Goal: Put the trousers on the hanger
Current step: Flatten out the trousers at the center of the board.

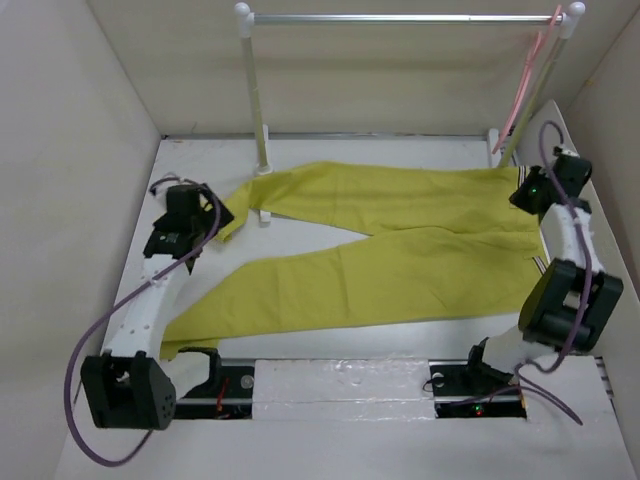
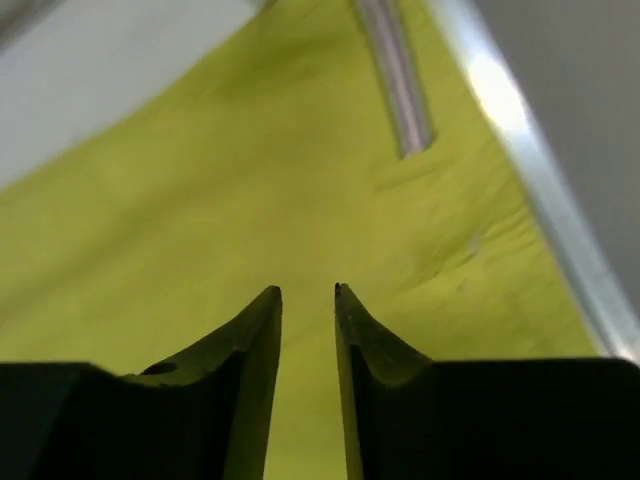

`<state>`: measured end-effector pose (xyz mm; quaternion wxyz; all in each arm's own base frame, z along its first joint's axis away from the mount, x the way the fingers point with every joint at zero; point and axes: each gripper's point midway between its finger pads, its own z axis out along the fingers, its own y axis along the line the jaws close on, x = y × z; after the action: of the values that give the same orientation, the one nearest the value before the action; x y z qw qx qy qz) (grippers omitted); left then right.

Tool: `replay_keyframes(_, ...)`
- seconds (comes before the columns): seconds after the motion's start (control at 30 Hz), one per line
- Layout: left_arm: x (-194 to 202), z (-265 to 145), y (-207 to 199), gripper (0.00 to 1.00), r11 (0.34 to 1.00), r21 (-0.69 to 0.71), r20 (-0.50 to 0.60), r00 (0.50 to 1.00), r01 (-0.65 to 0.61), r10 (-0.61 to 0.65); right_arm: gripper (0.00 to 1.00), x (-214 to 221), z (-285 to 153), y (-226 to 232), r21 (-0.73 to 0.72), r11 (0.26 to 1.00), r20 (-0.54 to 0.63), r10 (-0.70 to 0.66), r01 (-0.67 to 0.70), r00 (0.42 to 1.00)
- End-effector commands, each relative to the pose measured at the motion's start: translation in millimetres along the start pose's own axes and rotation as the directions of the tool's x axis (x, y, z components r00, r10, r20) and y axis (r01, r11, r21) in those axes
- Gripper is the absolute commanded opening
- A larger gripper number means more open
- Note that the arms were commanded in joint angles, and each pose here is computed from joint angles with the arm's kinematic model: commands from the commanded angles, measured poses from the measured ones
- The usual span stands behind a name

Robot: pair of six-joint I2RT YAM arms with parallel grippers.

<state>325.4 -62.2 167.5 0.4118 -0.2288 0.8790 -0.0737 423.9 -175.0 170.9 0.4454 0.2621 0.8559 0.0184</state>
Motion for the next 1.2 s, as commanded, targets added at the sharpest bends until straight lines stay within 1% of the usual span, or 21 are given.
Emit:
replay_keyframes(0.0, -30.4, 4.5, 71.8, 0.94, 0.973, -0.092, 0.086, 0.976, 0.210, -0.202, 0.00, 74.6, -47.6, 83.7, -0.210, 0.976, -0.005, -0.060, 0.058, 0.998)
replay_keyframes(0.07, -33.9, 7.0, 74.6, 0.94, 0.974, -0.110, 0.096, 0.977, 0.200, -0.189, 0.00, 83.5, -66.4, 99.6, -0.264, 0.961, 0.024, -0.080, 0.084, 0.996)
replay_keyframes(0.1, -38.6, 11.8, 82.2, 0.94, 0.969, -0.159, 0.111, 0.979, 0.188, -0.172, 0.00, 101.7, -74.9, 110.5, -0.307, 0.946, 0.008, -0.107, 0.104, 0.994)
replay_keyframes(0.13, -37.6, 13.4, 86.5, 0.94, 0.964, -0.187, 0.107, 0.980, 0.187, -0.170, 0.00, 141.5, -82.4, 125.0, -0.357, 0.923, -0.048, -0.170, 0.142, 0.984)
replay_keyframes(0.2, -30.9, 16.6, 94.2, 0.94, 0.952, -0.223, 0.086, 0.977, 0.211, -0.197, 0.01, 164.3, -108.9, 145.3, -0.451, 0.871, -0.035, -0.236, 0.195, 0.971)
replay_keyframes(0.27, -18.9, 19.8, 92.8, 0.96, 0.939, -0.210, 0.071, 0.962, 0.271, -0.262, 0.16, 200.1, -127.3, 164.5, -0.539, 0.802, -0.044, -0.333, 0.259, 0.942)
replay_keyframes(0.3, 0.1, 23.3, 90.4, 0.98, 0.938, -0.181, 0.029, 0.955, 0.295, -0.295, 0.36, 207.6, -135.0, 170.9, -0.565, 0.778, -0.033, -0.355, 0.276, 0.934)
replay_keyframes(0.33, -4.1, 29.9, 89.7, 0.99, 0.930, -0.135, 0.055, 0.940, 0.341, -0.336, 0.45, 218.6, -139.0, 174.9, -0.591, 0.750, -0.036, -0.392, 0.297, 0.919)
replay_keyframes(0.37, 11.9, 40.0, 97.5, 0.99, 0.893, -0.116, 0.049, 0.900, 0.435, -0.433, 0.58, 242.0, -148.8, 183.4, -0.628, 0.703, -0.062, -0.474, 0.334, 0.879)
replay_keyframes(0.47, 12.7, 54.0, 94.5, 0.99, 0.869, -0.056, 0.069, 0.871, 0.491, -0.487, 0.61, 258.6, -159.5, 195.7, -0.675, 0.636, -0.046, -0.541, 0.373, 0.840)
replay_keyframes(0.5, -2.0, 58.6, 82.1, 0.98, 0.872, 0.028, 0.092, 0.867, 0.489, -0.490, 0.61, 265.0, -160.4, 196.8, -0.679, 0.628, -0.055, -0.561, 0.381, 0.826)
replay_keyframes(0.53, -3.3, 63.3, 79.7, 0.97, 0.872, 0.042, 0.089, 0.867, 0.488, -0.490, 0.61, 269.2, -162.7, 198.8, -0.685, 0.618, -0.057, -0.574, 0.386, 0.817)
replay_keyframes(0.8, -30.3, 116.9, 78.7, 0.88, 0.908, -0.005, 0.095, 0.904, 0.419, -0.417, 0.58, 302.9, -189.0, 224.7, -0.775, 0.495, -0.026, -0.646, 0.393, 0.763)
replay_keyframes(0.83, -33.9, 119.0, 77.5, 0.73, 0.911, 0.000, 0.100, 0.906, 0.413, -0.411, 0.58, 304.9, -190.6, 226.9, -0.780, 0.488, -0.023, -0.649, 0.392, 0.761)
replay_keyframes(0.9, -38.2, 124.6, 76.0, 0.50, 0.912, -0.001, 0.099, 0.907, 0.411, -0.409, 0.57, 311.4, -190.4, 229.0, -0.780, 0.487, -0.032, -0.659, 0.393, 0.752)
replay_keyframes(0.93, -35.7, 124.7, 83.3, 0.15, 0.906, -0.050, 0.099, 0.905, 0.420, -0.414, 0.57, 311.3, -189.6, 229.7, -0.779, 0.488, -0.033, -0.658, 0.392, 0.752)
replay_keyframes(0.97, -52.1, 122.3, 84.0, 0.01, 0.905, -0.071, 0.133, 0.903, 0.419, -0.408, 0.57, 311.7, -189.1, 230.7, -0.781, 0.487, -0.034, -0.658, 0.391, 0.752)
replay_keyframes(1.03, -55.6, 110.4, 94.4, 0.00, 0.925, -0.170, 0.105, 0.939, 0.341, -0.327, 0.56, 306.6, -190.3, 233.9, -0.780, 0.483, -0.021, -0.657, 0.399, 0.754)
replay_keyframes(1.07, -94.1, 95.5, 88.8, 0.00, 0.935, -0.169, 0.180, 0.942, 0.312, -0.282, 0.56, 304.9, -188.8, 232.3, -0.770, 0.490, -0.021, -0.660, 0.409, 0.751)
replay_keyframes(1.13, -116.0, 72.1, 94.2, 0.00, 0.938, -0.247, 0.188, 0.962, 0.243, -0.199, 0.57, 296.9, -186.8, 233.2, -0.760, 0.491, -0.003, -0.658, 0.426, 0.753)
replay_keyframes(1.17, -153.4, 52.3, 88.0, 0.00, 0.940, -0.275, 0.262, 0.956, 0.203, -0.130, 0.57, 295.2, -185.4, 232.1, -0.758, 0.491, -0.002, -0.660, 0.429, 0.751)
